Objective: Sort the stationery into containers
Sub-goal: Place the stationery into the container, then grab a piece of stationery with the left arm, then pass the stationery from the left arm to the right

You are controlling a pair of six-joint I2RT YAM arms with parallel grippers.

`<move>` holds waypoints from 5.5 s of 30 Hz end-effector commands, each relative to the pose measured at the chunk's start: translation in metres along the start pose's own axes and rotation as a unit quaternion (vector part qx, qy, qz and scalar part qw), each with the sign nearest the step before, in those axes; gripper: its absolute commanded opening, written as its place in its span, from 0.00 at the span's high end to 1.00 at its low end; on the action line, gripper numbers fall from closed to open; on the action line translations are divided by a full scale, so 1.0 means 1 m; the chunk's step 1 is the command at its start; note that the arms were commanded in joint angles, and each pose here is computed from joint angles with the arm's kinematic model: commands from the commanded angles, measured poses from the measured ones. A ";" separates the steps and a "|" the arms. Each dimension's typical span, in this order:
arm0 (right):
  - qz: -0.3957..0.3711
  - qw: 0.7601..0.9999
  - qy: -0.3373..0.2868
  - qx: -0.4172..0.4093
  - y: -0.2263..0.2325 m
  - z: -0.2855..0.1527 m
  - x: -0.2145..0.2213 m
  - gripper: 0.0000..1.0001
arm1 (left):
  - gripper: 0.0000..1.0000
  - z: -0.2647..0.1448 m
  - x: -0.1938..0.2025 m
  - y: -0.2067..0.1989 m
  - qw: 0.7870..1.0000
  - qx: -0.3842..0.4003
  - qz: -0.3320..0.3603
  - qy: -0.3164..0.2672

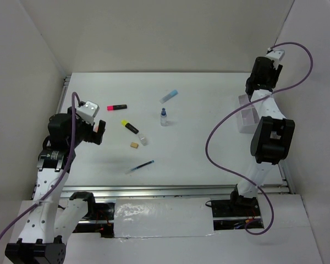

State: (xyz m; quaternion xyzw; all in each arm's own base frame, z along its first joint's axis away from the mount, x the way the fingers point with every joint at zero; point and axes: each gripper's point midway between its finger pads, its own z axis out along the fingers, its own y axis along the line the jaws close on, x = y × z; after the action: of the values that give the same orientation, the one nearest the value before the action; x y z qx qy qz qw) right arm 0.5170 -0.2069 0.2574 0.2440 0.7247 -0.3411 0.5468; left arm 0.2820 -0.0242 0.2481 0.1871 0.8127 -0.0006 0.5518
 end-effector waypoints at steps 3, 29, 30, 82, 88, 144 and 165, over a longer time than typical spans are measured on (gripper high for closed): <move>0.029 0.992 0.004 -0.121 0.011 -0.057 -0.042 0.52 | 0.01 -0.024 0.005 -0.054 0.974 0.182 0.138 -0.002; -0.033 0.879 0.159 -0.449 0.006 -0.266 0.051 0.31 | 0.24 0.034 0.104 -0.201 0.909 0.295 0.202 0.216; -0.033 0.880 0.158 -0.447 0.005 -0.266 0.051 0.31 | 0.24 0.041 0.103 -0.209 0.910 0.297 0.195 0.214; -0.035 0.855 0.059 -0.514 -0.011 -0.313 0.004 0.32 | 1.00 0.084 0.028 -0.249 0.918 0.318 0.008 0.235; -0.061 0.813 -0.090 -0.572 -0.015 -0.353 -0.037 0.32 | 1.00 0.075 -0.060 -0.204 0.917 0.241 -0.228 0.219; -0.282 0.271 -0.652 -0.650 0.148 -0.685 0.115 0.37 | 1.00 0.062 0.030 -0.141 0.647 0.203 -0.655 0.333; -0.296 0.261 -0.659 -0.641 0.173 -0.690 0.117 0.75 | 1.00 0.060 0.034 -0.145 0.645 0.209 -0.654 0.335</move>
State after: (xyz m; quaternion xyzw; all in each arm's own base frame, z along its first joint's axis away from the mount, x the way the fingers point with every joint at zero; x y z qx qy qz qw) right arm 0.1720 0.4207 0.1973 -0.7447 0.1370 0.0611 0.6503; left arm 0.2827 -0.1576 0.1560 -0.3034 0.8385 -0.4505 0.0442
